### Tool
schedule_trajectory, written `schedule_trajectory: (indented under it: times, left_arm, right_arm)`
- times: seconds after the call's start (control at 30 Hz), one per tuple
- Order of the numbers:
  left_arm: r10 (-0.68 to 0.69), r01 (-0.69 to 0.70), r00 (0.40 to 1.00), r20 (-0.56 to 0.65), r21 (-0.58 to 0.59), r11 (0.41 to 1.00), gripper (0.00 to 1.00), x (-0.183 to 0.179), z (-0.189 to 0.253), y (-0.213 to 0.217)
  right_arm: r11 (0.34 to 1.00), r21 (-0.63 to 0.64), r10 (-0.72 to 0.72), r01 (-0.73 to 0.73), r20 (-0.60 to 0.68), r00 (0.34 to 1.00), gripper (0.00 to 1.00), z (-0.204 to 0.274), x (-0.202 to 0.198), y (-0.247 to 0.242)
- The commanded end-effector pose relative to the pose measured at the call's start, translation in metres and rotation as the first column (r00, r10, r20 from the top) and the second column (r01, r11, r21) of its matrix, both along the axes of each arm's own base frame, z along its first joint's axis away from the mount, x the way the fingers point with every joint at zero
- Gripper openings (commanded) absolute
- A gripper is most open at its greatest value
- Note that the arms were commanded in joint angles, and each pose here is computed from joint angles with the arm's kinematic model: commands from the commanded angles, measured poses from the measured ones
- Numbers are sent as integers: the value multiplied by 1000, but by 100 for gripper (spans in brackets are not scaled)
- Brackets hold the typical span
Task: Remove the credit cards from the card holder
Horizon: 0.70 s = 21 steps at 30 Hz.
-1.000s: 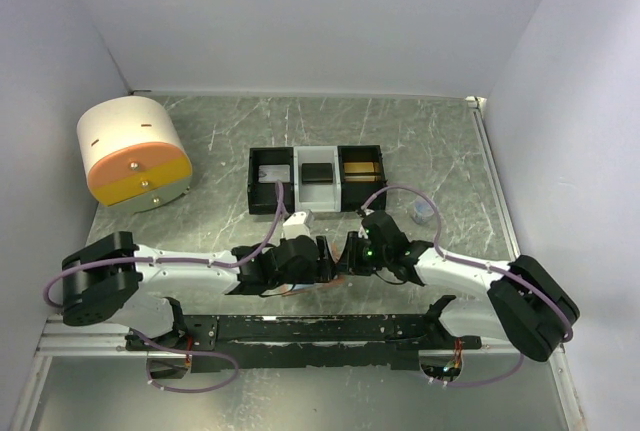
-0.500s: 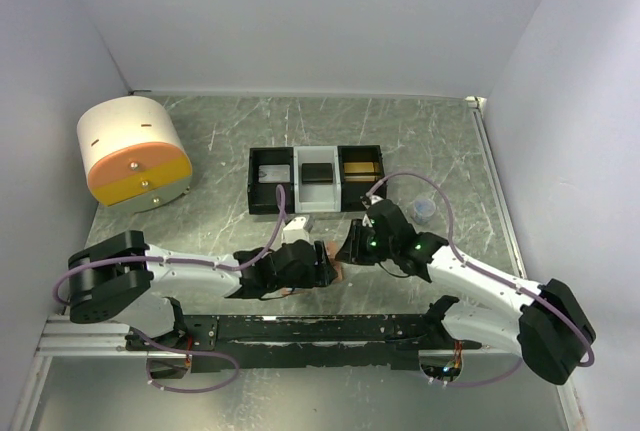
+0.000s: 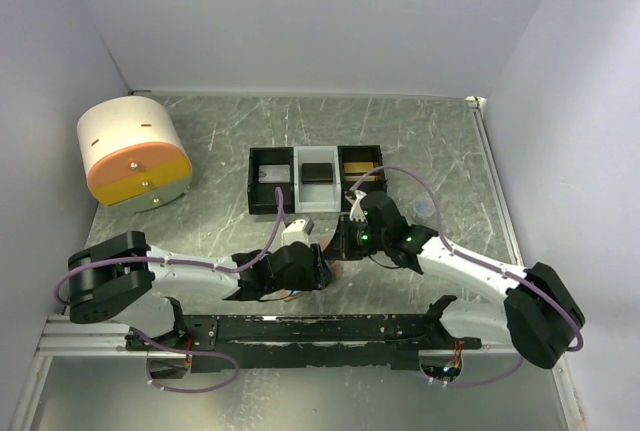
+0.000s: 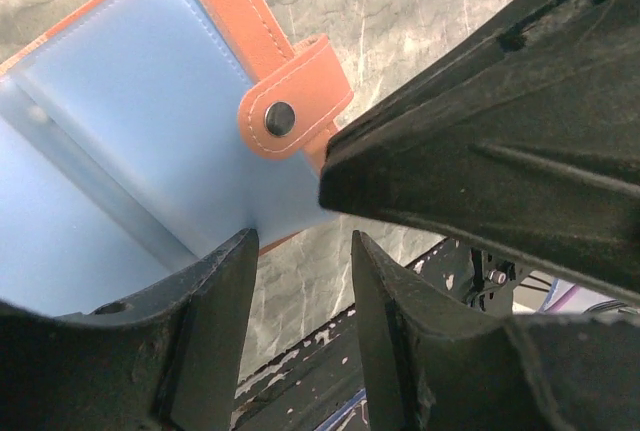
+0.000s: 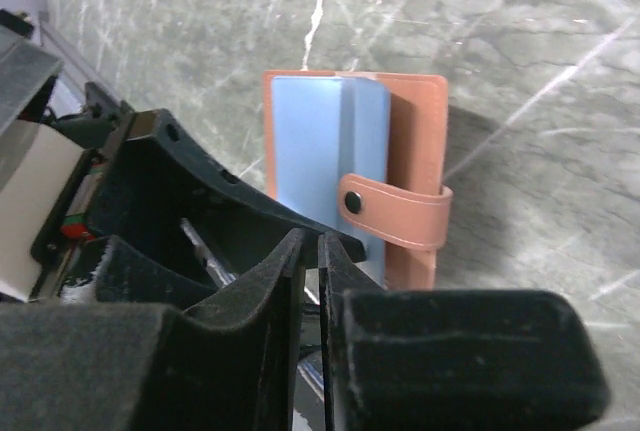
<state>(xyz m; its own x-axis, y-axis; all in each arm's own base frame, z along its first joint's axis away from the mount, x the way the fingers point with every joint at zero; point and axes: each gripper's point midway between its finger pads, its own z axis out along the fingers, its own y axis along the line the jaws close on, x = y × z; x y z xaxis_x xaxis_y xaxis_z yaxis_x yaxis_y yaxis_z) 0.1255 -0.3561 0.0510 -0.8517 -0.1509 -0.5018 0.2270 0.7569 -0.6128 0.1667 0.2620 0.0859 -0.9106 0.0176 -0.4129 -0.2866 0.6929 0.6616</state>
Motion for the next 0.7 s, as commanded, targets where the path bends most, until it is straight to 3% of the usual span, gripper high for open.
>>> schedule_trajectory:
  times: [0.0, 0.13, 0.27, 0.43, 0.67]
  left_arm:
    - [-18, 18, 1000, -1, -17, 1000, 53, -3, 3, -5]
    - [-22, 22, 1000, -1, 4, 1000, 53, -3, 2, -5]
    - [-26, 26, 1000, -5, -1, 1000, 53, -4, 2, -4]
    - [-52, 52, 998, 24, -18, 998, 57, -6, 23, -2]
    - [61, -62, 998, 12, 123, 990, 66, -5, 21, 53]
  right_arm:
    - [991, 73, 112, -113, 13, 994, 11, 9, -7, 17]
    - [997, 0, 81, -81, 23, 996, 15, -2, -2, 7]
    - [986, -42, 162, -164, -40, 986, 16, -25, -13, 8]
    - [971, -230, 45, -61, -77, 996, 16, -70, -8, -24]
    - [972, -229, 28, -47, -90, 996, 17, -76, -14, -28]
